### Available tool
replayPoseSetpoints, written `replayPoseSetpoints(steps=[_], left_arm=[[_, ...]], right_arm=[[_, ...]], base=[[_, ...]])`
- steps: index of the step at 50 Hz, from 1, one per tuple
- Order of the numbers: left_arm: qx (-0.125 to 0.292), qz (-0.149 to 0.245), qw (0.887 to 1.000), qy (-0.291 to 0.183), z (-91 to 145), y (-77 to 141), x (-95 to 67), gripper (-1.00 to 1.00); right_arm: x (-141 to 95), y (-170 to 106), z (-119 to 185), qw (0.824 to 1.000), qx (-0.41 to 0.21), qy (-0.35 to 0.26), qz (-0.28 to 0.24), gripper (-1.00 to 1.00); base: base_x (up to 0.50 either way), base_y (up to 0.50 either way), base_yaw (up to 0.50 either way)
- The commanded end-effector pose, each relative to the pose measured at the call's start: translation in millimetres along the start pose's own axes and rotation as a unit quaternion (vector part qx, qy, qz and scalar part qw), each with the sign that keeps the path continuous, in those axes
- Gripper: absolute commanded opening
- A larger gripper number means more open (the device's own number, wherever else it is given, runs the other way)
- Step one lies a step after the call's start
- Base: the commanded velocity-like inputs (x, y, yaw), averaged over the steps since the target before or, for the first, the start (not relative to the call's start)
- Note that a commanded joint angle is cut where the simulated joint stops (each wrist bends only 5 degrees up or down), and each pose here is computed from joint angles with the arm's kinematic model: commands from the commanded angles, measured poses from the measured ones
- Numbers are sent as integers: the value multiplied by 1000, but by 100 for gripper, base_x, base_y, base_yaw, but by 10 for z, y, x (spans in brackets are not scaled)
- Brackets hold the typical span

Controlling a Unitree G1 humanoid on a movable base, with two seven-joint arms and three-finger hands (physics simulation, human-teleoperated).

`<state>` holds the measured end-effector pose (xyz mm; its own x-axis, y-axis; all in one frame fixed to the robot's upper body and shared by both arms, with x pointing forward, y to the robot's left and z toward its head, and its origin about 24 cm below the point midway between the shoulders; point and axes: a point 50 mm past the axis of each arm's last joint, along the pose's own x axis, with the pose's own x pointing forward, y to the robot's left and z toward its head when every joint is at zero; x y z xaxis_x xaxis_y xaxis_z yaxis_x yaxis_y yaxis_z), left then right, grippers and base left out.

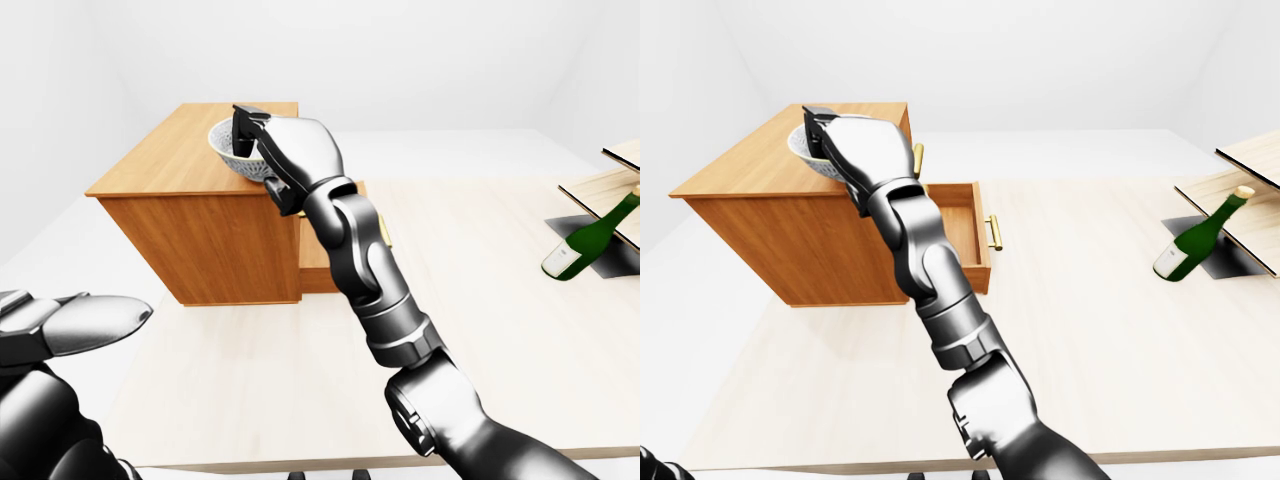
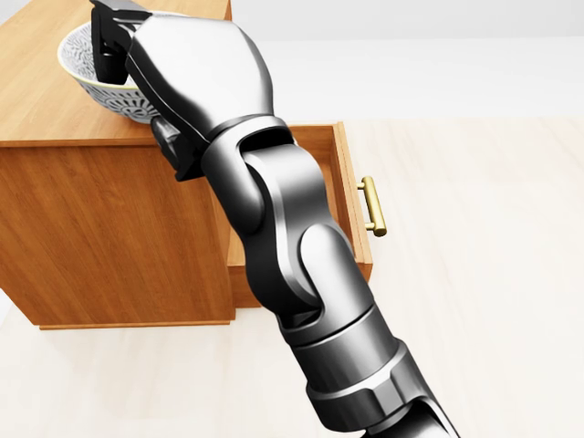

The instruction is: Put the bowl on top of the cabinet.

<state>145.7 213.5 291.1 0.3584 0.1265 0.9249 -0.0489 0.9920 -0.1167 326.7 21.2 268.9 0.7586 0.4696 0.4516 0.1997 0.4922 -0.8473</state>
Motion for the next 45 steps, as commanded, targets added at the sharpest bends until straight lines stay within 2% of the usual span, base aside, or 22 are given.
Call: replayPoseSetpoints(steps=[1, 8, 9, 12, 14, 15, 20, 21, 22, 23, 32, 39, 45], left_arm=[[-5, 1, 1000, -3, 13, -3, 3, 100], [-6, 2, 1000, -4, 16, 1, 9, 100], [-7, 2, 1000, -4, 18, 1, 8, 100], [-7, 3, 1000, -4, 22, 0, 7, 100], [-7, 3, 1000, -4, 21, 0, 7, 100], [-7, 3, 1000, -3, 19, -1, 6, 100], [-7, 2, 1000, -2, 13, -1, 4, 100], [-7, 3, 1000, -2, 14, 0, 6, 100], [-6, 3, 1000, -2, 12, 2, 5, 100], [-6, 3, 1000, -1, 9, 2, 4, 100], [-3, 2, 1000, 3, -7, 2, 1, 100], [-2, 0, 1000, 5, -16, -13, -11, 100], [1, -2, 1000, 7, -23, -23, -18, 100]], right_arm=[[3, 169, -43, 1000, 12, 11, 18, -100], [-8, 208, -56, 1000, 12, 15, 20, -100], [-8, 207, -56, 1000, 12, 15, 20, -45], [-8, 191, -53, 1000, 10, 14, 21, -25], [-11, 199, -61, 1000, 10, 15, 21, -18], [-10, 182, -49, 1000, 9, 13, 21, 0], [-14, 187, -58, 1000, 7, 14, 22, 28], [-16, 192, -61, 1000, 7, 15, 23, 47], [-15, 199, -67, 1000, 7, 16, 22, 95], [-15, 203, -68, 1000, 7, 17, 23, 100], [-25, 142, -39, 1000, 2, 10, 21, 100], [-15, -121, 83, 1000, -1, -17, 6, 100], [-45, -482, 286, 998, -9, -59, -24, 100]], base=[[0, 0, 0], [0, 0, 0], [0, 0, 0], [0, 0, 0], [0, 0, 0], [0, 0, 0], [0, 0, 0], [0, 0, 0], [0, 0, 0], [0, 0, 0], [0, 0, 0], [0, 0, 0], [0, 0, 0]])
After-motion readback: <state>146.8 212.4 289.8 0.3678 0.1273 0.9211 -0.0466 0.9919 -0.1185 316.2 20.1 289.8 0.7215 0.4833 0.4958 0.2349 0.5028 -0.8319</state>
